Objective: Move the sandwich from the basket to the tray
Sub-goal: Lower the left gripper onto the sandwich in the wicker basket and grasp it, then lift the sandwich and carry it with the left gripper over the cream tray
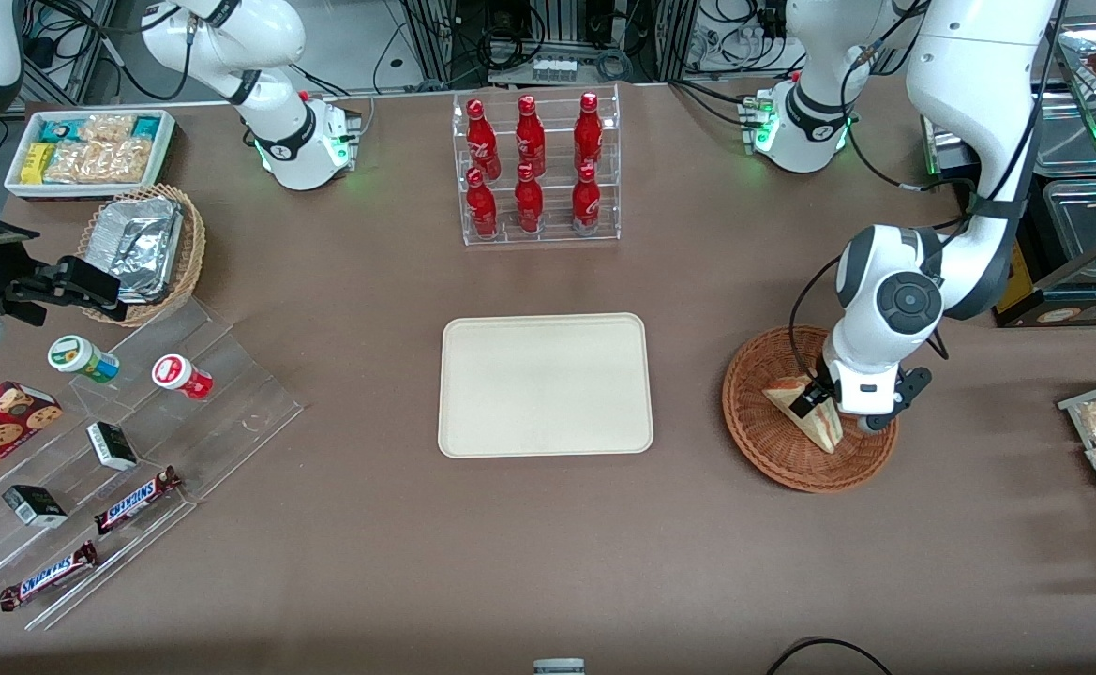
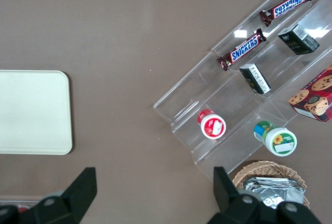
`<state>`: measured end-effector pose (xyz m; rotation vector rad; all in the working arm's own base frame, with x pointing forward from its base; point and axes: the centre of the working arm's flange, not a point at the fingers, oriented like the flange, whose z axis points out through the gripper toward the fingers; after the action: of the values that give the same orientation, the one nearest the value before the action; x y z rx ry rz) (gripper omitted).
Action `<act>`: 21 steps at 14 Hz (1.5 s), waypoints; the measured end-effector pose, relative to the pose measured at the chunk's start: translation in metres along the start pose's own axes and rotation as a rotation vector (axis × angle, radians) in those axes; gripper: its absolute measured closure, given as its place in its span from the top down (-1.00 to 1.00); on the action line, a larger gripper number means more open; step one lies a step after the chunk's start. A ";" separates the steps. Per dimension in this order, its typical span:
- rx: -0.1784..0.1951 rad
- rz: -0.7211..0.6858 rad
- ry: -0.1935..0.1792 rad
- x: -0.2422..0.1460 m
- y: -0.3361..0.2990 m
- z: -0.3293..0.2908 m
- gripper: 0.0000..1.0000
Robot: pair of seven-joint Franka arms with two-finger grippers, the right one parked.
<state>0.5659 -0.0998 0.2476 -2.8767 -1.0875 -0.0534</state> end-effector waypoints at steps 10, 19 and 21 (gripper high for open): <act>0.105 0.008 -0.048 0.007 0.026 -0.064 -0.71; 0.105 0.435 -0.031 -0.177 0.143 -0.209 -0.71; 0.102 0.523 -0.036 -0.230 0.175 -0.183 -0.71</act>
<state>0.5078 -0.3960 0.4090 -2.9713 -0.3023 0.0790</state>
